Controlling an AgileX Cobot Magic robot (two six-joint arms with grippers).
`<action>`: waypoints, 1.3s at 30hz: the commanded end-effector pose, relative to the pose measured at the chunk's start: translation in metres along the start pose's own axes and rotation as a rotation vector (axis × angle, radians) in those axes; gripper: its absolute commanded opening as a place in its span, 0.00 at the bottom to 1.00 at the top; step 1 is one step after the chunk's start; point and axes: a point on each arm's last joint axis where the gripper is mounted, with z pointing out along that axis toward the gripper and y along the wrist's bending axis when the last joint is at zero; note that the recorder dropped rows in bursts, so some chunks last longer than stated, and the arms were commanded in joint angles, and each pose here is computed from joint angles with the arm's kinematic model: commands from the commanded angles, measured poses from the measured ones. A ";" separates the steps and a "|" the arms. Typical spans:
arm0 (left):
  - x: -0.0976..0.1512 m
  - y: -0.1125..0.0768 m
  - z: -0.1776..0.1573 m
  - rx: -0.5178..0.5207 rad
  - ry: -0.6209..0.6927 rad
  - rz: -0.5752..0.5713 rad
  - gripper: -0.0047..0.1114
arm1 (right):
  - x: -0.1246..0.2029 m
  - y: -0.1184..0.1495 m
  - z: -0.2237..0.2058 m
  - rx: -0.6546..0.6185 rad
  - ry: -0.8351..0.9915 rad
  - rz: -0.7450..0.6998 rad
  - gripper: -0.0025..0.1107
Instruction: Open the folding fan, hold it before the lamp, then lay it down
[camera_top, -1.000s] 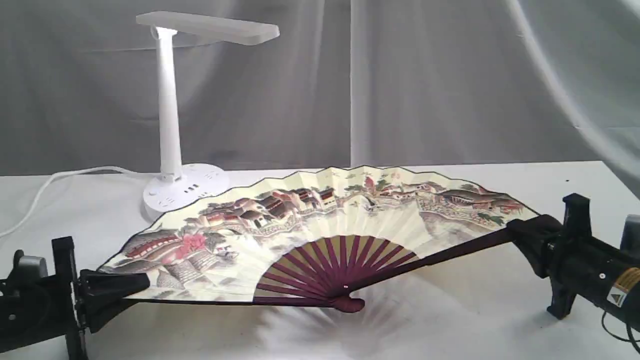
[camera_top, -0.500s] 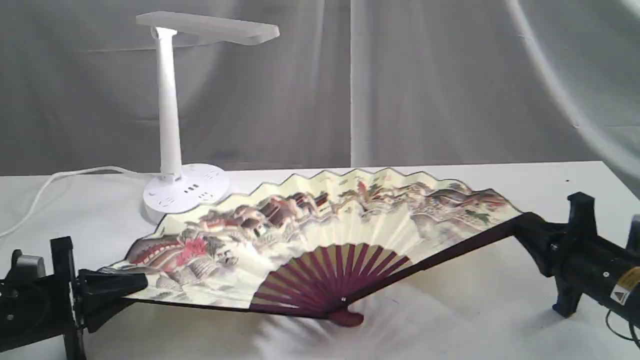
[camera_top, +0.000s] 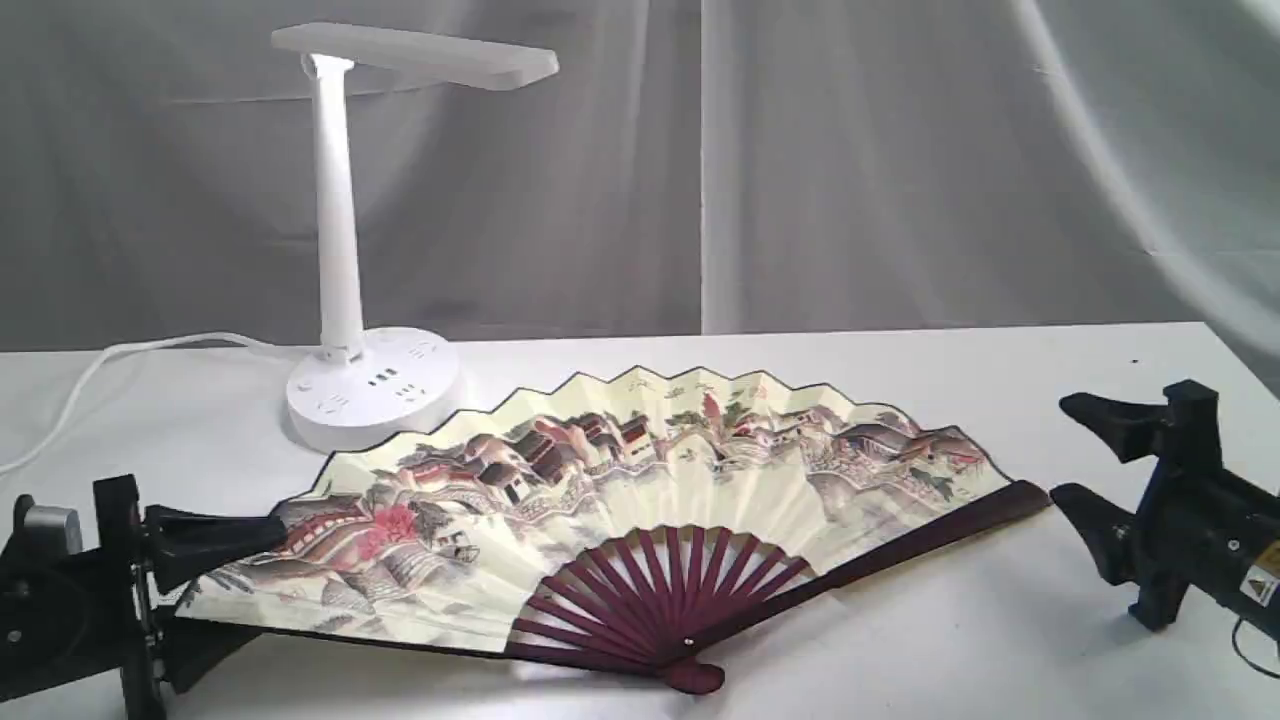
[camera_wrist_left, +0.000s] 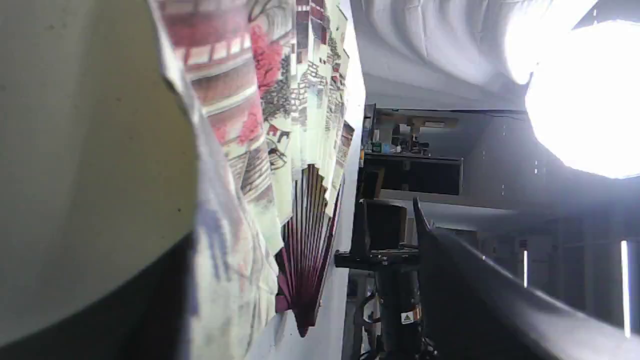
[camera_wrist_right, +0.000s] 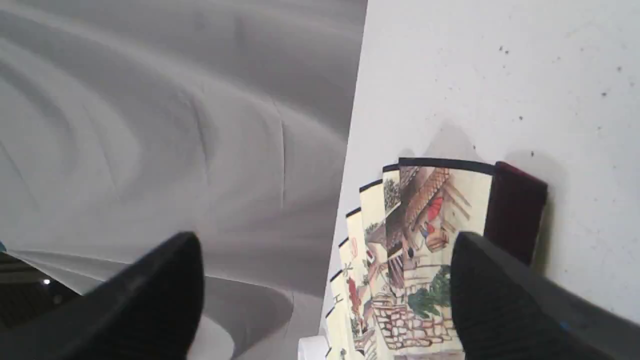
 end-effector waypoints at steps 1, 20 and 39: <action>-0.001 0.012 -0.001 -0.089 -0.020 0.034 0.61 | 0.002 0.003 -0.001 -0.024 0.029 -0.059 0.65; -0.017 -0.057 -0.054 -0.090 -0.110 0.481 0.53 | 0.001 0.011 0.000 -0.050 0.027 -0.543 0.65; -0.004 -0.103 -0.046 -0.692 -0.091 0.872 0.04 | 0.002 0.108 -0.008 0.131 -0.151 -1.429 0.51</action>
